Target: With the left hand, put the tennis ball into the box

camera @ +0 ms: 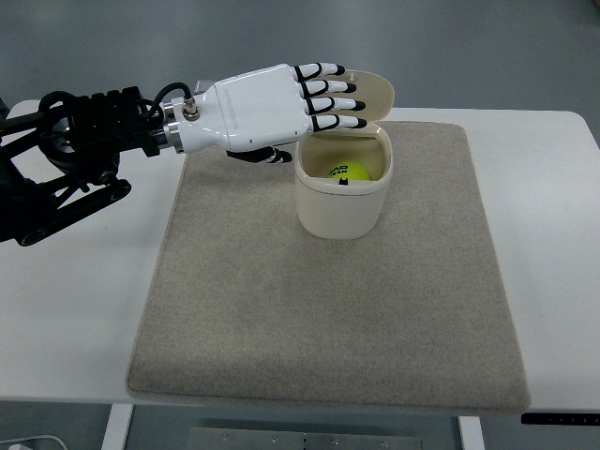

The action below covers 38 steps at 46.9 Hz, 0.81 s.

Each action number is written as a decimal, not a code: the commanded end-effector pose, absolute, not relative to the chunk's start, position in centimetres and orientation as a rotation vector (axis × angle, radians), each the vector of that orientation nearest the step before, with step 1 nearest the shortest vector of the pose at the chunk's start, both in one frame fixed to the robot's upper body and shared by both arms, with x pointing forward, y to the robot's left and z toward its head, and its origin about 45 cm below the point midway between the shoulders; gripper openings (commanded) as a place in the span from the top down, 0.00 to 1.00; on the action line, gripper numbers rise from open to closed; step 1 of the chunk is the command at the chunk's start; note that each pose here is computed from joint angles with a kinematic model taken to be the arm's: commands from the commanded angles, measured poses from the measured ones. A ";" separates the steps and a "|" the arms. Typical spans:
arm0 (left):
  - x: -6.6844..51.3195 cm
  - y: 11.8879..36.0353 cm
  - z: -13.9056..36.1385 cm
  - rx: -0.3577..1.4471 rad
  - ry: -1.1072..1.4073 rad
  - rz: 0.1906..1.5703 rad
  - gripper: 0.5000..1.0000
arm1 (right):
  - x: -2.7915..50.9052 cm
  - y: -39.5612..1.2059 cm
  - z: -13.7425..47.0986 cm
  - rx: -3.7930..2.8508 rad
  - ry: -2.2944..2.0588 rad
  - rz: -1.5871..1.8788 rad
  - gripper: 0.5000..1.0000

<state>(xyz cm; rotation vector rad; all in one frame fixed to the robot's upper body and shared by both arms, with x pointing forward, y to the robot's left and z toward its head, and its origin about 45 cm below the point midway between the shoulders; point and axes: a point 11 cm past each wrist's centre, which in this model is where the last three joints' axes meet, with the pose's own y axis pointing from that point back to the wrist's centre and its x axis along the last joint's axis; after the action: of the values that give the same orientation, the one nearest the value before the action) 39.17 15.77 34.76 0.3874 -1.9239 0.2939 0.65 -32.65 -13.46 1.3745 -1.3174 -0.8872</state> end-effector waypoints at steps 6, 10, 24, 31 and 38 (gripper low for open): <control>38.8 18.7 36.4 0.361 -1.761 0.451 0.02 | 0.6 -32.7 -13.5 1.374 -1.316 -0.887 0.12; 39.2 20.5 36.2 0.361 -1.619 0.553 0.02 | 0.7 -32.7 -13.5 1.375 -1.319 -0.887 0.12; 40.4 25.1 33.5 0.311 -1.027 0.882 0.02 | 0.7 -32.7 -13.5 1.375 -1.317 -0.886 0.12; 41.6 26.7 32.2 0.239 -0.621 0.953 0.02 | 0.7 -32.7 -13.5 1.375 -1.319 -0.887 0.12; 43.1 29.4 31.4 0.095 -0.219 0.988 0.02 | 0.6 -32.7 -13.5 1.374 -1.316 -0.887 0.12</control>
<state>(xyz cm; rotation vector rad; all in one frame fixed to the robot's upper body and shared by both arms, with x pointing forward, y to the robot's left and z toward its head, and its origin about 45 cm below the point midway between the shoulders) 42.36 28.07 31.59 0.1734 -0.3863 0.9654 0.65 -32.66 -13.46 1.3742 -1.3176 -0.8875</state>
